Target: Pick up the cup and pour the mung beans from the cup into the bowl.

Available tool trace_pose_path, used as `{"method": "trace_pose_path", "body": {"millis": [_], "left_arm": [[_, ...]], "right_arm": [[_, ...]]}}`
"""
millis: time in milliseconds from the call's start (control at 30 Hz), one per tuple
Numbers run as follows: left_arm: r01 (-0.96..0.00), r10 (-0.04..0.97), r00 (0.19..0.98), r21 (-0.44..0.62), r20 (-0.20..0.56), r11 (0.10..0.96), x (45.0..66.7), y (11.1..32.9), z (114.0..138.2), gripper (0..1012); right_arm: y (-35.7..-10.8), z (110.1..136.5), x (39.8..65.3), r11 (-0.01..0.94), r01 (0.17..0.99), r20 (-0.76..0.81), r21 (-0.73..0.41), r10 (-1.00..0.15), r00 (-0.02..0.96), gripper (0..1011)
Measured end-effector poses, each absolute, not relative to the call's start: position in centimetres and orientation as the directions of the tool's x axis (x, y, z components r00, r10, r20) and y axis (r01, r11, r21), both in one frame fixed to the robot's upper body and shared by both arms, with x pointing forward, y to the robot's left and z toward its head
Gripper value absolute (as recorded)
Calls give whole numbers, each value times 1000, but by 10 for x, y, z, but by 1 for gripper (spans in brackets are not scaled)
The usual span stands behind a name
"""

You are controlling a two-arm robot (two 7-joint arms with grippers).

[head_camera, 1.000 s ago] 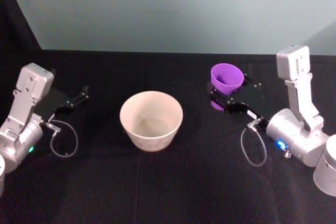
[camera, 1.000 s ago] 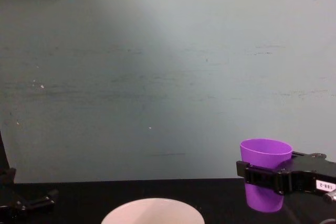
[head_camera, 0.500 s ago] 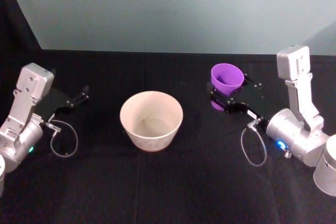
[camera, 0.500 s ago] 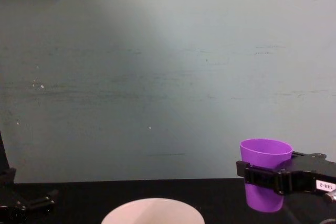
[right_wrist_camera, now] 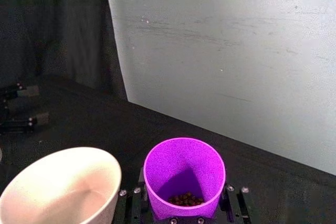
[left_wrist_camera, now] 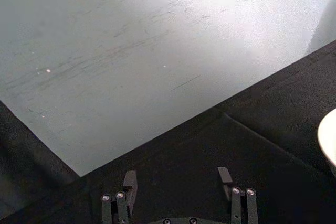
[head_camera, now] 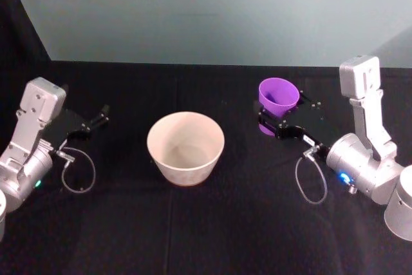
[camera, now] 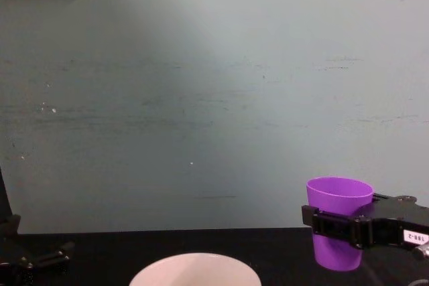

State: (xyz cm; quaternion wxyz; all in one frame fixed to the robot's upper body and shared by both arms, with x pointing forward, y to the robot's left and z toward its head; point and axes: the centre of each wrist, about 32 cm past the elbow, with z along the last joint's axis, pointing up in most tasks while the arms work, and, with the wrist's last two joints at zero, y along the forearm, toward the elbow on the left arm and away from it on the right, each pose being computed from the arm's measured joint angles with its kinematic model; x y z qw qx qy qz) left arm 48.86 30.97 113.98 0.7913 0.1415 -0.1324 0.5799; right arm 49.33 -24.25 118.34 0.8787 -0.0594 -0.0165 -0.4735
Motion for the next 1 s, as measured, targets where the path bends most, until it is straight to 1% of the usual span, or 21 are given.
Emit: {"method": "trace_pose_path", "body": {"millis": [1000], "left_arm": [[-955, 880, 292, 70, 374, 287, 489, 310, 1140, 1000]], "right_arm": [[-243, 1183, 493, 545, 834, 85, -89, -830, 551, 730]]}}
